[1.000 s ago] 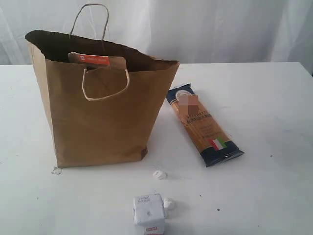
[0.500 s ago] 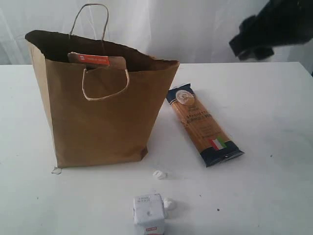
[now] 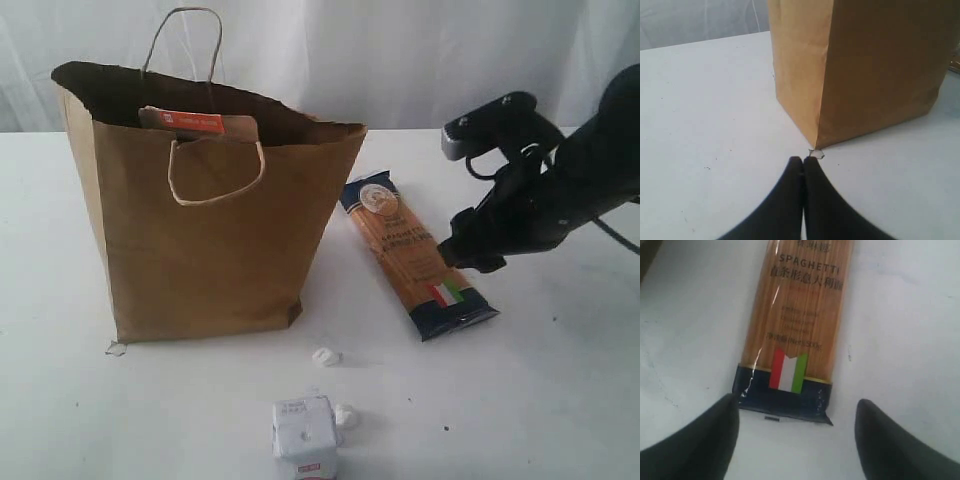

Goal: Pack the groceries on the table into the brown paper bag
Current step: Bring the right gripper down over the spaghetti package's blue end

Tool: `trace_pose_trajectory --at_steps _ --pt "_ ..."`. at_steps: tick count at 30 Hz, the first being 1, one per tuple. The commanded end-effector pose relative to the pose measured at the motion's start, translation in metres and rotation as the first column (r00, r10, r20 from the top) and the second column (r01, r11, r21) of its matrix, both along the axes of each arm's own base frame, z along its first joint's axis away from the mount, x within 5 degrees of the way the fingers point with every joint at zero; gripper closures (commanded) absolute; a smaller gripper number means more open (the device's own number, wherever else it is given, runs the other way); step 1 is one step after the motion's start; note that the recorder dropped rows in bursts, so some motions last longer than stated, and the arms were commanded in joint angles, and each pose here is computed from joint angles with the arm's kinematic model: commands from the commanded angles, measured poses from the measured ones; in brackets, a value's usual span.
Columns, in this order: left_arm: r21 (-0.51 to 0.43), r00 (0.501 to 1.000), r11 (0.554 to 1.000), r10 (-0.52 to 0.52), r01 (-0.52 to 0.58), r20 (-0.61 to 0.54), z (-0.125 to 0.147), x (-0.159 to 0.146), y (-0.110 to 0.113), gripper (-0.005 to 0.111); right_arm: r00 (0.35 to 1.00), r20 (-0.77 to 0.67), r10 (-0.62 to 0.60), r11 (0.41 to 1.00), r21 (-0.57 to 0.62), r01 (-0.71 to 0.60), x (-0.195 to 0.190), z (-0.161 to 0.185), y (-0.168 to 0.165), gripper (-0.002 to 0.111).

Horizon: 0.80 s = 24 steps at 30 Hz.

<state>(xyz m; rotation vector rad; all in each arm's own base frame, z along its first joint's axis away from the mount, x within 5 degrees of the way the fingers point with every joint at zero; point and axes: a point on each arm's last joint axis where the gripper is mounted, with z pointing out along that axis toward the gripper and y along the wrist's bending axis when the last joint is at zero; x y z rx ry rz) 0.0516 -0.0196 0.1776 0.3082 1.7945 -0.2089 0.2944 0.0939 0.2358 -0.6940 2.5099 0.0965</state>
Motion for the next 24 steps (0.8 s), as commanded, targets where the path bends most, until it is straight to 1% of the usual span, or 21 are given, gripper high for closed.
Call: trace_pose_trajectory --at_steps 1,4,5,10,16,24 --pt "-0.010 1.000 1.000 0.006 -0.006 -0.004 -0.001 0.000 0.000 0.107 1.000 0.001 0.007 0.999 0.032 -0.007 0.014 -0.022 0.006 0.041" --pt "-0.010 1.000 1.000 0.006 -0.006 -0.004 -0.001 0.000 0.000 0.107 1.000 -0.023 -0.012 0.999 0.049 0.013 0.020 -0.036 0.009 0.029" --pt "-0.010 1.000 1.000 0.006 -0.006 -0.004 -0.001 0.000 0.000 0.107 0.999 -0.036 -0.013 0.999 0.044 0.015 0.021 -0.042 0.009 0.027" --pt "-0.010 1.000 1.000 0.006 -0.006 -0.004 -0.001 0.000 0.000 0.107 0.999 -0.046 -0.024 0.999 0.034 0.025 0.031 -0.062 0.011 0.026" --pt "-0.010 1.000 1.000 0.006 -0.006 -0.004 -0.001 0.000 0.000 0.107 0.998 -0.064 -0.023 0.999 0.027 0.025 0.044 -0.075 0.016 0.026" --pt "-0.010 1.000 1.000 0.006 -0.006 -0.004 -0.001 0.000 0.000 0.107 0.996 -0.092 0.000 1.000 0.017 0.001 0.051 -0.092 0.027 0.026"
